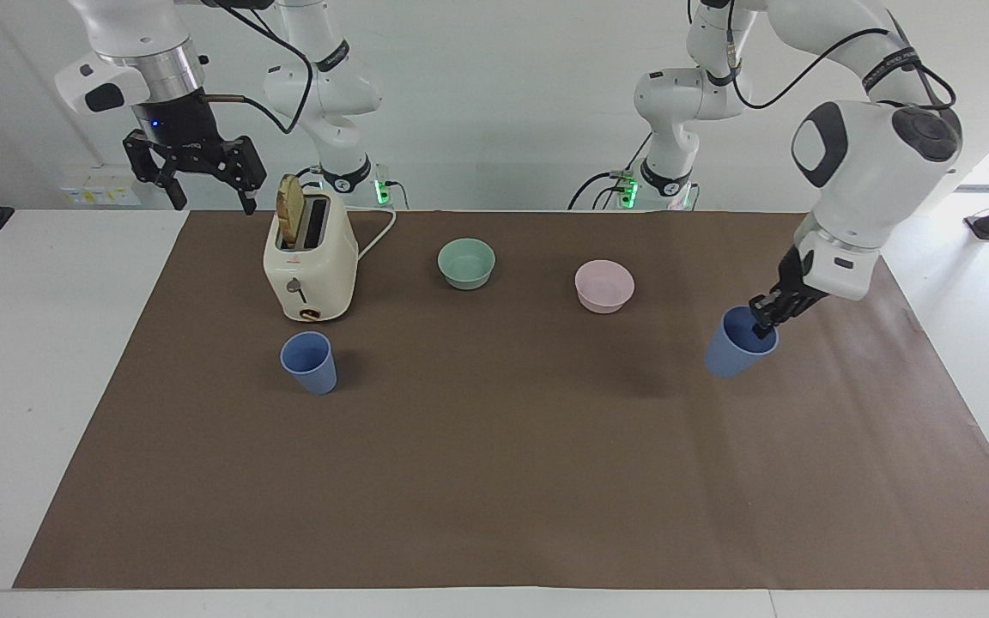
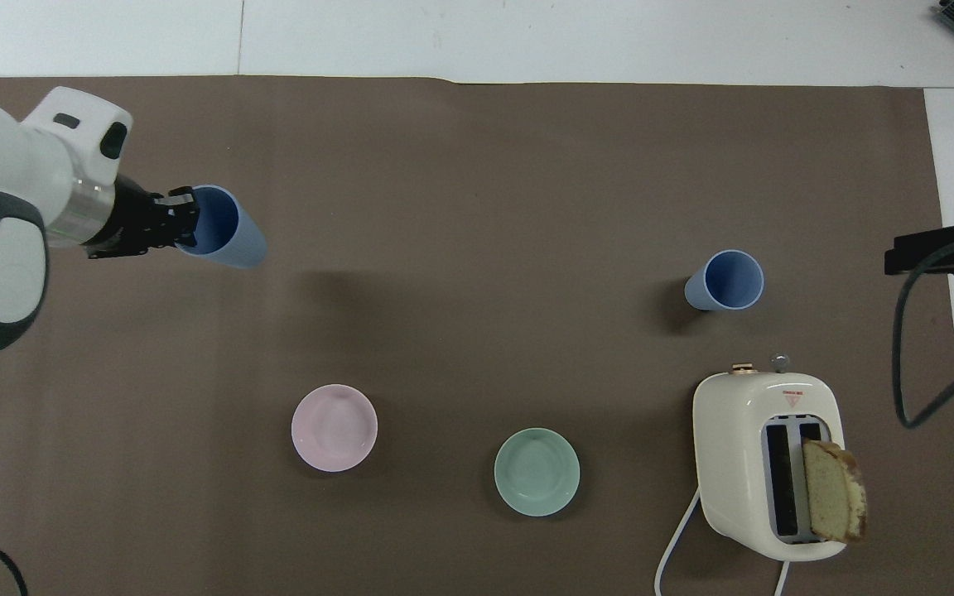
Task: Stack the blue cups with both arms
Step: 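Carry the blue cup with the left gripper toward the table center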
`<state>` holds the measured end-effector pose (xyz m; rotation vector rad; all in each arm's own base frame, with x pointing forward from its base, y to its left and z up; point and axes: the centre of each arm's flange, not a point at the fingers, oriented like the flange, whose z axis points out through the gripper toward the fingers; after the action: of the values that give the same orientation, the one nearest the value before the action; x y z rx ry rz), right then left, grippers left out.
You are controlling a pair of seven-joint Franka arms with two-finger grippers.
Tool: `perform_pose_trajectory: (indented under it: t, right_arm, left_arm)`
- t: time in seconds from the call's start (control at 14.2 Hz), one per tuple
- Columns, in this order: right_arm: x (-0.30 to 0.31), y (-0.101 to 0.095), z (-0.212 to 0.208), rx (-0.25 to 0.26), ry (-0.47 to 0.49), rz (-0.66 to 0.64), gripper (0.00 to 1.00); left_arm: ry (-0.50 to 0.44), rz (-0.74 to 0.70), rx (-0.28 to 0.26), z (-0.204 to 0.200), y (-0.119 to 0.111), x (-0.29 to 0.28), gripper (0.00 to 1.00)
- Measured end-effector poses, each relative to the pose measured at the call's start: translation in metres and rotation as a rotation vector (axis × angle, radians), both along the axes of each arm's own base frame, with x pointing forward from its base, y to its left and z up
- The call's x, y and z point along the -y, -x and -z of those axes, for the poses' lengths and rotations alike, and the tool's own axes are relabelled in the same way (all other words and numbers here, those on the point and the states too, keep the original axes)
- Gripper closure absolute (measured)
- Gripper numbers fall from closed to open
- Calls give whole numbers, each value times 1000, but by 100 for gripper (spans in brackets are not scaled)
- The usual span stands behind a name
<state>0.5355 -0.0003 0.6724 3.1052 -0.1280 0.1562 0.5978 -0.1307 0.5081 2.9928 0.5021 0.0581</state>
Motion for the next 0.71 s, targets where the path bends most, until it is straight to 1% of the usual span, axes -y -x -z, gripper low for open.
perform_pose_trajectory:
  t: [0.14, 0.28, 0.49, 0.71]
  right_arm:
    - [0, 0, 0, 0, 0, 0, 0]
    - [0, 0, 0, 0, 0, 0, 0]
    - [0, 0, 0, 0, 0, 0, 0]
    - [0, 0, 0, 0, 0, 0, 0]
  left_arm:
    - [8, -12, -5, 4, 12, 55, 95]
    - [1, -20, -7, 18, 21, 100, 95]
    - [-23, -25, -7, 58, 29, 157, 95]
    - [-15, -19, -3, 95, 39, 191, 95]
